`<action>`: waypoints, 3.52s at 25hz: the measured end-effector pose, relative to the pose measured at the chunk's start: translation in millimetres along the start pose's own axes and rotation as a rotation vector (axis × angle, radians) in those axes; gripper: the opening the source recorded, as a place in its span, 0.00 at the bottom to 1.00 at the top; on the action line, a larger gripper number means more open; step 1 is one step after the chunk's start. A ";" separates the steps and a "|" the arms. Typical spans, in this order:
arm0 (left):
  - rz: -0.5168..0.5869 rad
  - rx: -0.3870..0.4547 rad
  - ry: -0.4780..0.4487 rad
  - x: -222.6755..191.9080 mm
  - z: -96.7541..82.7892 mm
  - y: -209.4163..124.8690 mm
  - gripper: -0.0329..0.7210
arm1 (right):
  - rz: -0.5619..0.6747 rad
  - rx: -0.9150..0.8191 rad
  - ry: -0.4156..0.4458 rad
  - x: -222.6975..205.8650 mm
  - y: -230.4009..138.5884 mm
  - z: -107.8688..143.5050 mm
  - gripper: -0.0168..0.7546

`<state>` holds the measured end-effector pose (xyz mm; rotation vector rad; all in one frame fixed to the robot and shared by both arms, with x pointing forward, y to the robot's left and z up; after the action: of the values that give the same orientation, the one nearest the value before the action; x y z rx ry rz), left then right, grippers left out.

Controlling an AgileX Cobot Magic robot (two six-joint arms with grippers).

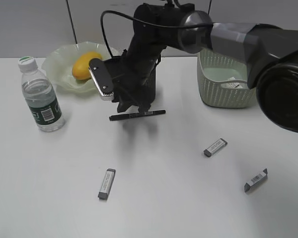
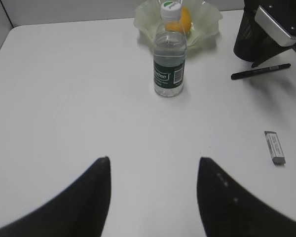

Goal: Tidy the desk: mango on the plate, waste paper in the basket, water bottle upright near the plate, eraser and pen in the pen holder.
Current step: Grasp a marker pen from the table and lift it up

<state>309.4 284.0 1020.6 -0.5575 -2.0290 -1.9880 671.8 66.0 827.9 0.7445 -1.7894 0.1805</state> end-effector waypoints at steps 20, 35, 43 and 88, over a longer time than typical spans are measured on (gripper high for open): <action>0.000 0.000 0.000 0.0 0.0 0.0 0.61 | -0.051 -0.046 0.034 -31.1 3.7 12.8 0.37; 0.000 0.000 0.000 0.0 0.0 0.0 0.61 | -0.038 -0.079 -0.009 -30.8 -5.6 4.6 0.37; 0.000 0.000 0.000 0.0 0.0 0.0 0.61 | -0.040 -0.093 0.022 -38.0 -7.8 12.0 0.37; 0.000 0.000 0.000 0.0 0.0 0.0 0.60 | -0.024 -0.422 0.106 -26.5 -3.8 17.4 0.19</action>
<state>309.4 284.0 1020.6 -0.5573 -2.0287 -1.9881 664.4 65.1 796.8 0.4444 -1.6421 -0.1688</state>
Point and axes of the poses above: a point on each arm's last joint axis where the gripper is mounted, x pointing back along that axis away from the gripper, z along the wrist's bending axis when the last joint is at zero, y = z × x, the point moved 9 cm from there along -x, pointing out along that axis toward the gripper, and after that the axes turned 2 degrees about x, right-handed, at the moved point
